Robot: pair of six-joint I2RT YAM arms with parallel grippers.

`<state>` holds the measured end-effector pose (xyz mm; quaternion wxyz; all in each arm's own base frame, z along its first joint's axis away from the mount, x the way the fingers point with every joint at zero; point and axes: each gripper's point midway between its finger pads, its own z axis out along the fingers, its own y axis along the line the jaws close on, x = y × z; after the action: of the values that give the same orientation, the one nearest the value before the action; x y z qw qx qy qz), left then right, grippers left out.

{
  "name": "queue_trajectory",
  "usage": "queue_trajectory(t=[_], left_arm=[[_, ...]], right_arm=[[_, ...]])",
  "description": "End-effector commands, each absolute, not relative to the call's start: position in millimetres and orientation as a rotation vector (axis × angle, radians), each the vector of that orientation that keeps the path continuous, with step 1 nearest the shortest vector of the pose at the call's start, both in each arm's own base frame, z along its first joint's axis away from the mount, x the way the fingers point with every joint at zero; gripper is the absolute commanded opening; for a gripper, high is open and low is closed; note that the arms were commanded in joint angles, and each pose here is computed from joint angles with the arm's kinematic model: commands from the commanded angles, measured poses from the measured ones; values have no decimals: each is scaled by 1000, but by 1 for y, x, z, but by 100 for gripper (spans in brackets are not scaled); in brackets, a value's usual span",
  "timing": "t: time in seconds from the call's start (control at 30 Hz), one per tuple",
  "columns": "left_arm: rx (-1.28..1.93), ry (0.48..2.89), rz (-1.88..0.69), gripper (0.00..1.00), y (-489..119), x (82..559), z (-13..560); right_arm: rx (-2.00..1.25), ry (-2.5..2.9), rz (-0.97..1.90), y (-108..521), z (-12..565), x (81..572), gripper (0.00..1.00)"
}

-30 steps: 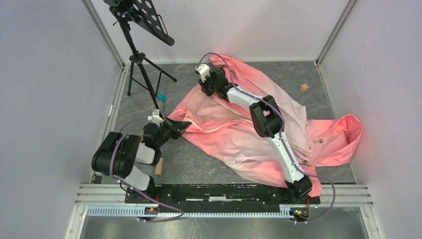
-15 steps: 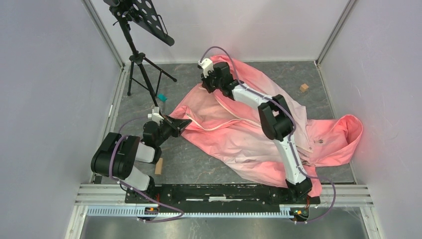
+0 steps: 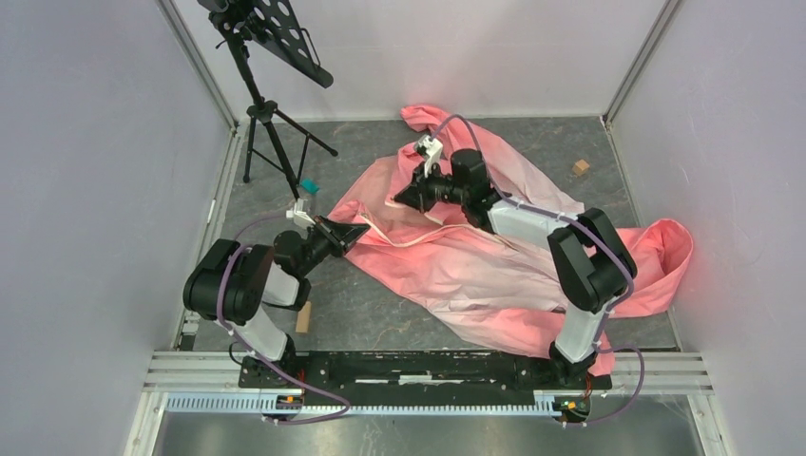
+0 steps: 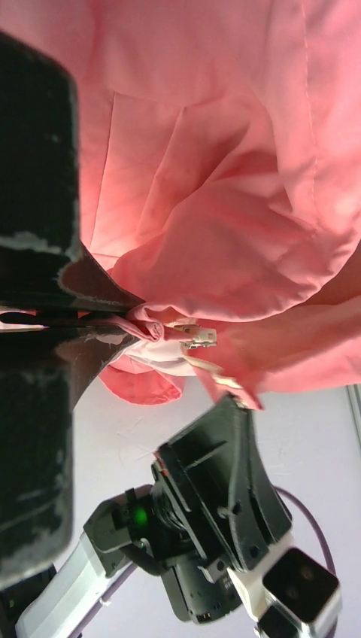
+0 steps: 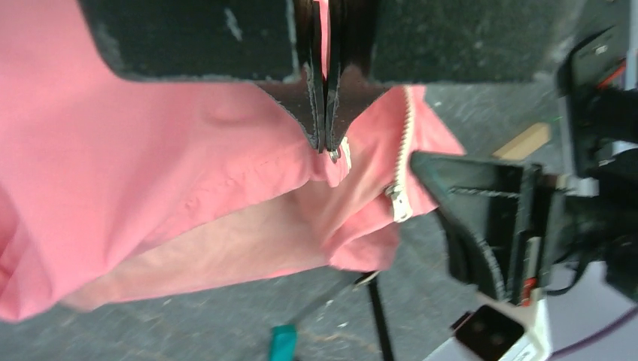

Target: Zip up the jacket

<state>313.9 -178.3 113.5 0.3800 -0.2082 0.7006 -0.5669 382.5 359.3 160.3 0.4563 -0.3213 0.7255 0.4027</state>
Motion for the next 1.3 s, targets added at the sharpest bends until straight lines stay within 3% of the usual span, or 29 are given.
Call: queue_trajectory(t=[0.0, 0.23, 0.57, 1.27], left_arm=[[-358, 1689, -1452, 2, -183, 315, 135], [-149, 1643, -1414, 2, -199, 301, 144], [107, 1499, -1280, 2, -216, 276, 172], [205, 1440, -1279, 2, -220, 266, 187]], right_arm=[[-772, 1657, 1212, 368, 203, 352, 0], [-766, 1586, 1383, 375, 205, 330, 0], [-789, 1590, 1383, 360, 211, 319, 0], [-784, 1472, 1513, 343, 221, 301, 0]])
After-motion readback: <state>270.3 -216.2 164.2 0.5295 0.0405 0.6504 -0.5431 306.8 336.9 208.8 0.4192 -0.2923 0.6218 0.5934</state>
